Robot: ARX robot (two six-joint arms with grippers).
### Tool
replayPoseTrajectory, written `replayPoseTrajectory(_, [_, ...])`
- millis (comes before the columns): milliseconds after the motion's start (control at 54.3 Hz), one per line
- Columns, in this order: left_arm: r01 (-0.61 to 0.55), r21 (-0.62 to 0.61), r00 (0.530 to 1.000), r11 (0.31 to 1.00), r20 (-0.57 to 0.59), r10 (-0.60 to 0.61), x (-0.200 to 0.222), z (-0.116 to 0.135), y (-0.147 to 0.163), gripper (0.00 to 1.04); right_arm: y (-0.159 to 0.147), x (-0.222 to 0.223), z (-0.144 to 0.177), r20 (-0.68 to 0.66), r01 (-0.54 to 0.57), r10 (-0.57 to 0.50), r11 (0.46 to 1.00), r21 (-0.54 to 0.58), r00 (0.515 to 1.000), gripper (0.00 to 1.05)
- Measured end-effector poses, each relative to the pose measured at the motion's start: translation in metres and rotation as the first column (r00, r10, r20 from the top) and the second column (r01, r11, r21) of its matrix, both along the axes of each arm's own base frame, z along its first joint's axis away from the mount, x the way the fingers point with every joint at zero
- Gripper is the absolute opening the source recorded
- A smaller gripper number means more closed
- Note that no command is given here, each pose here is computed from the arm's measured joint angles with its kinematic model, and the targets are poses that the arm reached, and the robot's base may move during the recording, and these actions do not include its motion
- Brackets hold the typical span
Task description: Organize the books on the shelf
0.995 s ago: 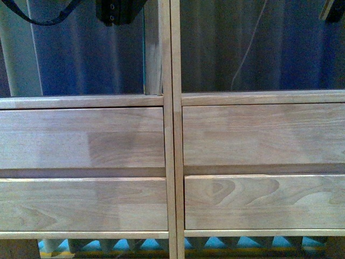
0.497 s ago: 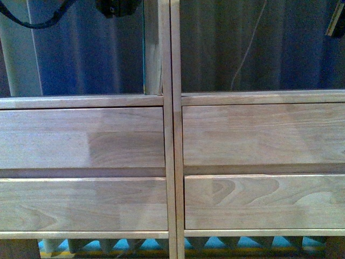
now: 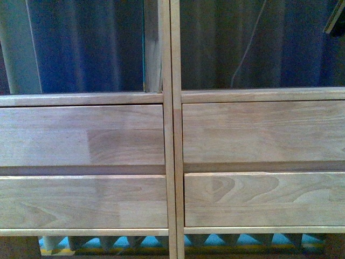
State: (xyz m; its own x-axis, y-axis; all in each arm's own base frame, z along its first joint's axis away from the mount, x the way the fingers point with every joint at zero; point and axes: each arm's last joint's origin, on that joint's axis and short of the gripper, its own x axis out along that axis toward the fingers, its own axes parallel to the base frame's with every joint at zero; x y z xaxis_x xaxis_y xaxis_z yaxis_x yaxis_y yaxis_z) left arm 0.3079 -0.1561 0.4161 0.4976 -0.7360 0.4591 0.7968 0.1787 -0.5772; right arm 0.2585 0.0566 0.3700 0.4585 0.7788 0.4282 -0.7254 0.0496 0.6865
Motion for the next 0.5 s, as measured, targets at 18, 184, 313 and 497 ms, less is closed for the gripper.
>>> replayPoseTrajectory(18, [0.003,0.001,1.000,1.000,0.000,-0.003,0.000,0.000,-0.001,0.97,0.000,-0.001,0.000,0.005,-0.005,0.005,1.000,-0.003,1.000,0.07])
replayPoseTrajectory(184, [0.036,0.023,0.999,0.999,-0.002,-0.036,-0.003,-0.002,-0.009,0.96,0.005,-0.010,-0.003,0.051,-0.055,0.057,0.998,-0.043,0.997,0.07])
replayPoseTrajectory(313, [0.040,0.032,0.999,0.999,-0.006,-0.040,-0.003,-0.004,-0.012,0.75,0.007,-0.013,-0.006,0.062,-0.068,0.072,0.996,-0.060,0.995,0.07])
replayPoseTrajectory(497, [0.053,0.031,0.998,0.998,0.027,-0.054,-0.006,-0.004,-0.011,0.50,0.007,-0.014,-0.006,0.067,-0.068,0.072,0.996,-0.064,0.995,0.07])
